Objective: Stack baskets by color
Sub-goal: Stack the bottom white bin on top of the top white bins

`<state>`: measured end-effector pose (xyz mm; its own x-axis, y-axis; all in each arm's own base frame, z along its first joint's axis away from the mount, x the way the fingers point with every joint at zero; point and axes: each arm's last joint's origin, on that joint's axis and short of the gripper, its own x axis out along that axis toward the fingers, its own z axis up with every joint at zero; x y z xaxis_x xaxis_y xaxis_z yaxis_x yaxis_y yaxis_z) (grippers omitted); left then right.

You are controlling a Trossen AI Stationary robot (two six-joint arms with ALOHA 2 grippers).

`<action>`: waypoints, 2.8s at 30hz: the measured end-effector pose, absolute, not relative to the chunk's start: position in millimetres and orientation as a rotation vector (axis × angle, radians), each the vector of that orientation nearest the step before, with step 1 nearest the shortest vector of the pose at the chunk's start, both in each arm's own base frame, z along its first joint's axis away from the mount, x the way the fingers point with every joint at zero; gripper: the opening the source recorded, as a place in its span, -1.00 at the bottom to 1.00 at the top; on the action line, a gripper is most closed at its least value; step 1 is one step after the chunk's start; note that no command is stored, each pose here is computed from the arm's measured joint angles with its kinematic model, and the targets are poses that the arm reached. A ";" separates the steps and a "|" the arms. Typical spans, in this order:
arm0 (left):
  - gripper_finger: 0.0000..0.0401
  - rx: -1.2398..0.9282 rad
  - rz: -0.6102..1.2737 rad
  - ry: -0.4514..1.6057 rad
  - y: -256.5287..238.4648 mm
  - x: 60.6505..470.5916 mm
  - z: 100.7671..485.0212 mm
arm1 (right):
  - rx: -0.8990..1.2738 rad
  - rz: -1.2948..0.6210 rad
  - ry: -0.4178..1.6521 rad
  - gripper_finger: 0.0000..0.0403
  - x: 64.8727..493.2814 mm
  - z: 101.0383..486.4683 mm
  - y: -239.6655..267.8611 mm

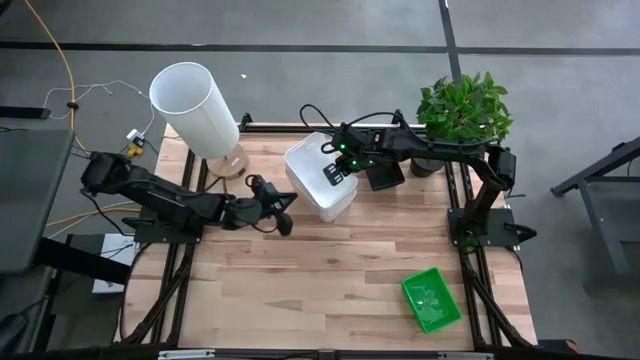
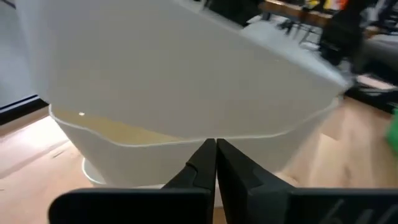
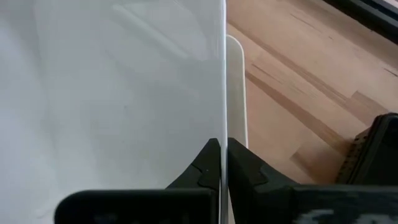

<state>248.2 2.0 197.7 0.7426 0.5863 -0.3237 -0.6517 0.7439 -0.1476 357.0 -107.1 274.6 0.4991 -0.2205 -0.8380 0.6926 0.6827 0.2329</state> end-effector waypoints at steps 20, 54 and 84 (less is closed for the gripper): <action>-1.00 -0.262 0.969 0.162 15.7 259.0 179.0 | 0.616 -0.600 0.881 -1.00 357.0 274.7 -107.2; -1.00 -0.095 0.824 0.357 16.6 269.5 154.3 | 0.760 -0.553 0.797 -1.00 361.9 278.2 -113.6; -1.00 -0.037 0.782 0.338 16.8 243.8 199.3 | 0.741 -0.564 0.757 -1.00 361.9 283.4 -115.5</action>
